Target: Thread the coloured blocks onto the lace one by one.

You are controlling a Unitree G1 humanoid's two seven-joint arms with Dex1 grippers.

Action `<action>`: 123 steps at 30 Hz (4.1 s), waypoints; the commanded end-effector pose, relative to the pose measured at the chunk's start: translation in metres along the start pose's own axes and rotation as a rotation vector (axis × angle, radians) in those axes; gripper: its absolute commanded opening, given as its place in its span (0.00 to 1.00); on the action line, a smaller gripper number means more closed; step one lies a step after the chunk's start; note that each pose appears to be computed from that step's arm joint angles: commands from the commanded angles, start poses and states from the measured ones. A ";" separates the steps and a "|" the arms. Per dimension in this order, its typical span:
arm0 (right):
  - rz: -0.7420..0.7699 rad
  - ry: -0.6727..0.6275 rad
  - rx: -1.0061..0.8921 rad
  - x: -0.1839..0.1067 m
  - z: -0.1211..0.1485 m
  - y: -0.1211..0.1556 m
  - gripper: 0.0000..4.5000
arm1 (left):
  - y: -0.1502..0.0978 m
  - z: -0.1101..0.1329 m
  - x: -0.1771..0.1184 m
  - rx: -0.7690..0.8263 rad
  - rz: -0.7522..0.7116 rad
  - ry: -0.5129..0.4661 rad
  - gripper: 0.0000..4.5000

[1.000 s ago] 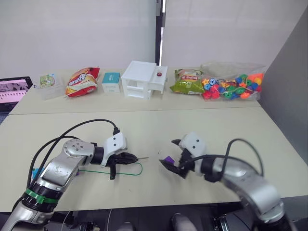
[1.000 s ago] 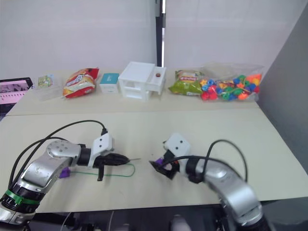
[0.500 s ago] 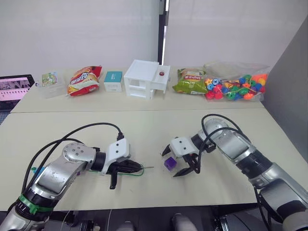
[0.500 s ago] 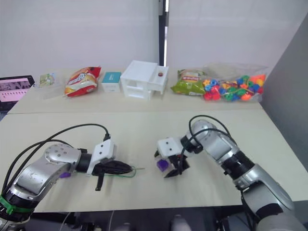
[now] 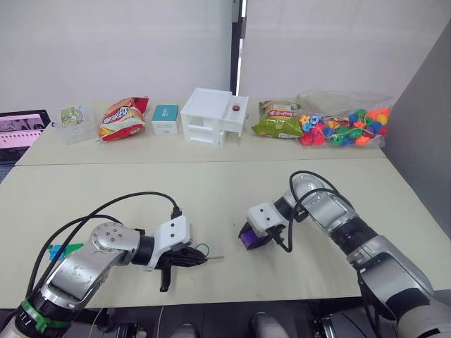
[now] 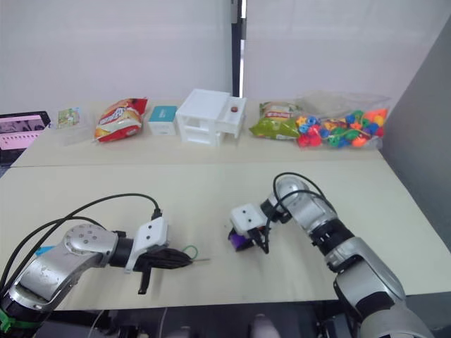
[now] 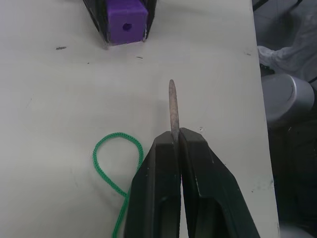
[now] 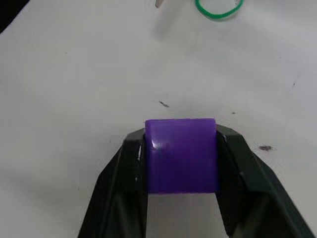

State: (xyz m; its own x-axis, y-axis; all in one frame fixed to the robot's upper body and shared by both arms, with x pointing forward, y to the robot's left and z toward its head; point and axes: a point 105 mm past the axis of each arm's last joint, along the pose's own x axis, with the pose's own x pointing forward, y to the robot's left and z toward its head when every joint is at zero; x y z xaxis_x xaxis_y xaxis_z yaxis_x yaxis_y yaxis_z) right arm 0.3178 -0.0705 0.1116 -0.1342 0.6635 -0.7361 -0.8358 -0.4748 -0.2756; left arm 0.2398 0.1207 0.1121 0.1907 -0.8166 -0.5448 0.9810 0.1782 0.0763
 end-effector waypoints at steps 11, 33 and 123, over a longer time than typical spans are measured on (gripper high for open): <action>-0.352 -0.107 0.393 0.006 0.022 0.015 0.27 | 0.034 0.012 0.008 0.107 0.121 0.056 0.00; -0.406 -0.044 0.441 0.025 0.022 0.030 0.27 | 0.026 0.041 0.046 0.173 -0.008 0.080 0.00; -0.404 -0.028 0.492 0.027 0.023 0.038 0.27 | 0.007 0.076 0.089 0.203 -0.179 -0.120 0.00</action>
State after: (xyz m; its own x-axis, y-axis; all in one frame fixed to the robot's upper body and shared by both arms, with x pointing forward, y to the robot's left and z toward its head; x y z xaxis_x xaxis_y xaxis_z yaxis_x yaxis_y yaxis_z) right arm 0.2805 -0.0748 0.0981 0.2911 0.7175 -0.6328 -0.9555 0.1848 -0.2300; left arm 0.2864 0.0462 0.1086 0.1237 -0.8195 -0.5596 0.9912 0.0752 0.1089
